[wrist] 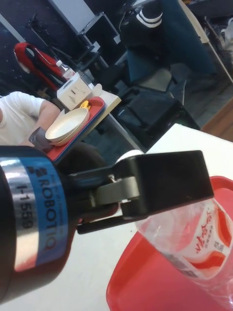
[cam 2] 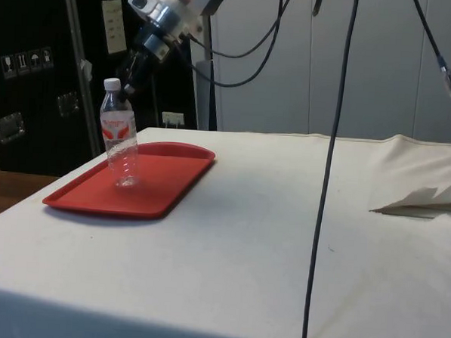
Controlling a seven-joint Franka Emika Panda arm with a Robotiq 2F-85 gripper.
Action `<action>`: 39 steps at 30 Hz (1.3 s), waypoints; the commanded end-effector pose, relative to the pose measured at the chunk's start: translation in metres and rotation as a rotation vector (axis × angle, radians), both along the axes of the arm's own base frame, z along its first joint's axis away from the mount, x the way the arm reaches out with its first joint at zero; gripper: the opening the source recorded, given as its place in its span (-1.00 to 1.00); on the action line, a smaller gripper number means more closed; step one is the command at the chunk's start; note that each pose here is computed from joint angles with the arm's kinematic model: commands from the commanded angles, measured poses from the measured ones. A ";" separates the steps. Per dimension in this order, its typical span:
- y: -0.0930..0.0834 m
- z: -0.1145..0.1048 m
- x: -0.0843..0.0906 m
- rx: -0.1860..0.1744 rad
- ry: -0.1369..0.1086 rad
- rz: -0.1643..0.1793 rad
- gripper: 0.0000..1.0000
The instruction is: Place the bottle upright on the tray.
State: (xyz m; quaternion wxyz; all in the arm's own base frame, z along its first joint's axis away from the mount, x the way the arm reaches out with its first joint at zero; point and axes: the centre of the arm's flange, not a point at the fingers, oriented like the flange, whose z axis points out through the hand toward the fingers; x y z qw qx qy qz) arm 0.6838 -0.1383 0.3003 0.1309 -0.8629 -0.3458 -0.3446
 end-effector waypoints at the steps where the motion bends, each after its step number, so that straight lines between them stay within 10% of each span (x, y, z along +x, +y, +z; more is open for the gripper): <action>1: 0.000 0.002 0.000 0.002 -0.002 0.001 1.00; 39: -0.003 0.038 -0.002 0.023 -0.038 0.011 1.00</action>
